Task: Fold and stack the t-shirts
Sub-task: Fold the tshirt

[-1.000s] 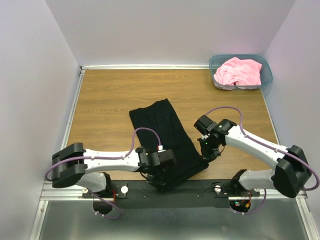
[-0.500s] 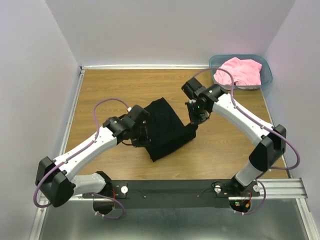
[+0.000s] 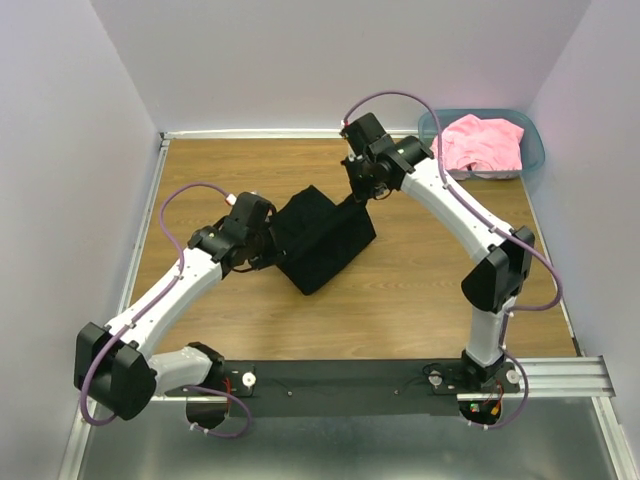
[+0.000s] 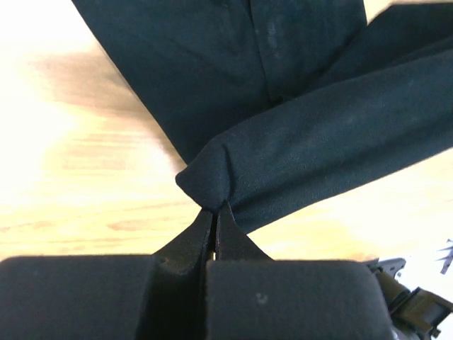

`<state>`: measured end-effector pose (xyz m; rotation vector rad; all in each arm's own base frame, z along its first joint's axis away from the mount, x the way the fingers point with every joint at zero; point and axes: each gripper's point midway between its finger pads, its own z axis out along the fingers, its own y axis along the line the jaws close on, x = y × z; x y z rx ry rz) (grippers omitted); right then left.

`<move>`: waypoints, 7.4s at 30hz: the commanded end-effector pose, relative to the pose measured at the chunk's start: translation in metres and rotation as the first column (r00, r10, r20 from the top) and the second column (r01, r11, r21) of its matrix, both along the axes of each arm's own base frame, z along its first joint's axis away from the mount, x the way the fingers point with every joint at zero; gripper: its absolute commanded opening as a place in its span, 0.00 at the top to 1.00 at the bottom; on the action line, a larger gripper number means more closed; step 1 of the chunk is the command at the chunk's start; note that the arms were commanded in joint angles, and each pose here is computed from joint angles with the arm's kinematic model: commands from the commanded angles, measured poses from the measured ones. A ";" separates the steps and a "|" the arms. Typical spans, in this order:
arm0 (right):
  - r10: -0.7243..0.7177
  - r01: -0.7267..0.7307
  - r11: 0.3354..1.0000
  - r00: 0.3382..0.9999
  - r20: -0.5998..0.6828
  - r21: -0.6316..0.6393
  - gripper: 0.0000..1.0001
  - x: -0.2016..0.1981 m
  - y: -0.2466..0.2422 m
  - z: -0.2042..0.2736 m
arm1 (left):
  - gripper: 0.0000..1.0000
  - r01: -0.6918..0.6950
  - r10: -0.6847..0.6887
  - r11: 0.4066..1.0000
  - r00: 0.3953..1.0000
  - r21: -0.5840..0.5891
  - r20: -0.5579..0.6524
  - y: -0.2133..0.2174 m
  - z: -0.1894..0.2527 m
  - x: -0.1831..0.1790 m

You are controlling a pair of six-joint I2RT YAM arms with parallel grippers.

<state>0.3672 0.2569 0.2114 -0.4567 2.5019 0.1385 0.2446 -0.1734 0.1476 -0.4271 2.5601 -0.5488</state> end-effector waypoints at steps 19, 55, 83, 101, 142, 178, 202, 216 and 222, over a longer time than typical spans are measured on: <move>0.147 -0.164 0.984 0.967 0.209 0.064 0.99 0.083 0.061 -0.031 | 1.00 -0.162 0.158 0.986 0.985 0.049 0.067 0.039 -0.043 0.032; -0.052 0.025 0.995 0.957 0.287 0.095 0.99 0.130 0.060 -0.077 | 1.00 -0.236 0.185 0.955 0.949 0.183 0.257 0.072 -0.037 0.126; -0.164 0.129 0.982 0.945 0.284 0.140 0.75 0.146 0.057 -0.092 | 0.74 -0.271 0.191 0.932 0.932 0.241 0.307 0.083 -0.035 0.169; -0.074 0.042 0.954 0.993 0.097 0.297 0.40 0.064 0.045 -0.078 | 0.43 -0.156 0.112 0.982 0.938 0.110 0.329 0.044 0.000 0.100; 0.212 -0.158 0.687 0.977 0.013 0.709 0.40 0.057 0.106 -0.010 | 0.43 -0.291 0.243 0.956 0.864 0.043 0.441 0.079 0.021 0.200; 0.204 -0.100 0.516 0.979 -0.008 0.851 0.34 0.112 0.076 -0.049 | 0.45 -0.147 0.159 0.987 0.933 -0.061 0.321 0.078 -0.012 0.200; 0.138 0.207 0.659 0.912 -0.387 0.723 0.62 0.001 0.000 -0.225 | 0.94 -0.208 0.202 0.977 0.971 -0.036 -0.127 0.031 -0.155 0.045; -0.012 0.111 0.818 0.984 -0.176 0.565 0.29 0.024 -0.023 -0.136 | 0.26 -0.301 0.260 0.946 0.927 0.121 0.270 0.082 -0.024 0.084; -0.088 0.172 0.868 0.976 -0.197 0.466 0.25 0.021 -0.025 -0.140 | 0.23 -0.289 0.243 0.942 0.939 0.173 0.245 0.090 -0.031 0.069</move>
